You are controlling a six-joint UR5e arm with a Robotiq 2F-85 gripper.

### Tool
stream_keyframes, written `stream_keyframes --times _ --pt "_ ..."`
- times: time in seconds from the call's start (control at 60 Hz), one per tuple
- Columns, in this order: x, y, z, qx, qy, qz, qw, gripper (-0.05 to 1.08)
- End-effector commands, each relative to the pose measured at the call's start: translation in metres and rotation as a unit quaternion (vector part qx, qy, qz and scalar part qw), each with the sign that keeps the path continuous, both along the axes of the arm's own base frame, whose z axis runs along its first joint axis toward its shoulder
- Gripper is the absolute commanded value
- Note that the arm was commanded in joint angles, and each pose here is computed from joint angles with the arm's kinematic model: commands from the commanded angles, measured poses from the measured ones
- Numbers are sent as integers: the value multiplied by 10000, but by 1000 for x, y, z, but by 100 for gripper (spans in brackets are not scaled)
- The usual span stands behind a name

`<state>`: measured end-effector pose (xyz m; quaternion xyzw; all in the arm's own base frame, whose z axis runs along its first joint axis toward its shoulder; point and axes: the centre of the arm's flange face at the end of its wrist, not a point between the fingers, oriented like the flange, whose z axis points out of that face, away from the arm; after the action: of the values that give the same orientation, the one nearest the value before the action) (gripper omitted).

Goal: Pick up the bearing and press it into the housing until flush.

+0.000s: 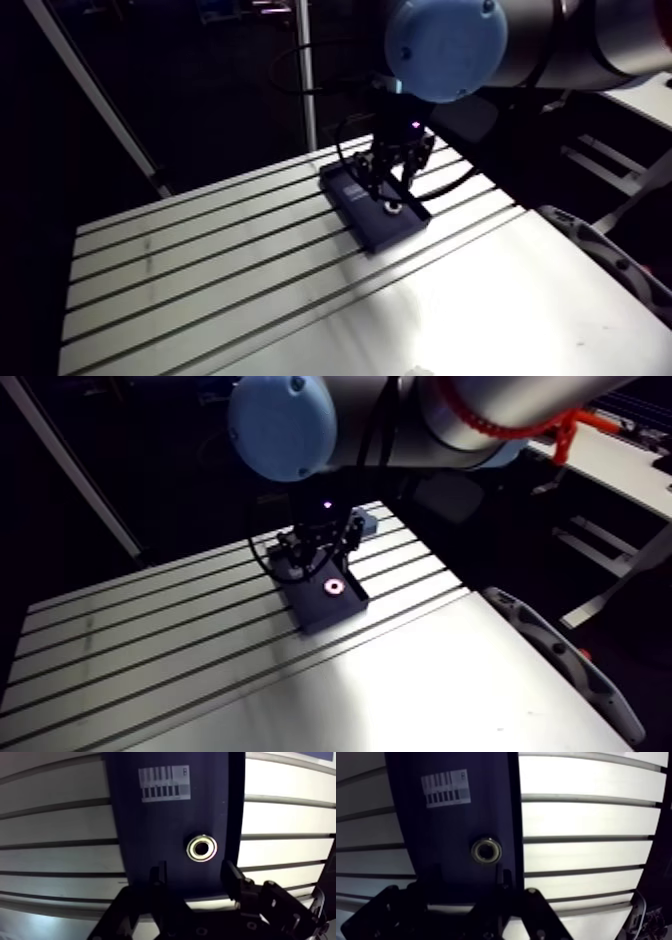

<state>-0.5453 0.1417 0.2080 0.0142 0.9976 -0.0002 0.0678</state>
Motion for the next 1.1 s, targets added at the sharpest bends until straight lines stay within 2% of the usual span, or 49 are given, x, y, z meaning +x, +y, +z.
stream_keyframes --times 0.017,0.35,0.567,0.75,1.1 --pt "0 5 -3 51 111 86 9999 35" --pt "0 5 -17 -10 -3 86 10000 37" --pt "0 5 -20 -12 -37 81 10000 37" --pt "-1 5 -25 17 -65 94 9999 37" --pt "0 5 -31 -8 -116 79 9999 37"
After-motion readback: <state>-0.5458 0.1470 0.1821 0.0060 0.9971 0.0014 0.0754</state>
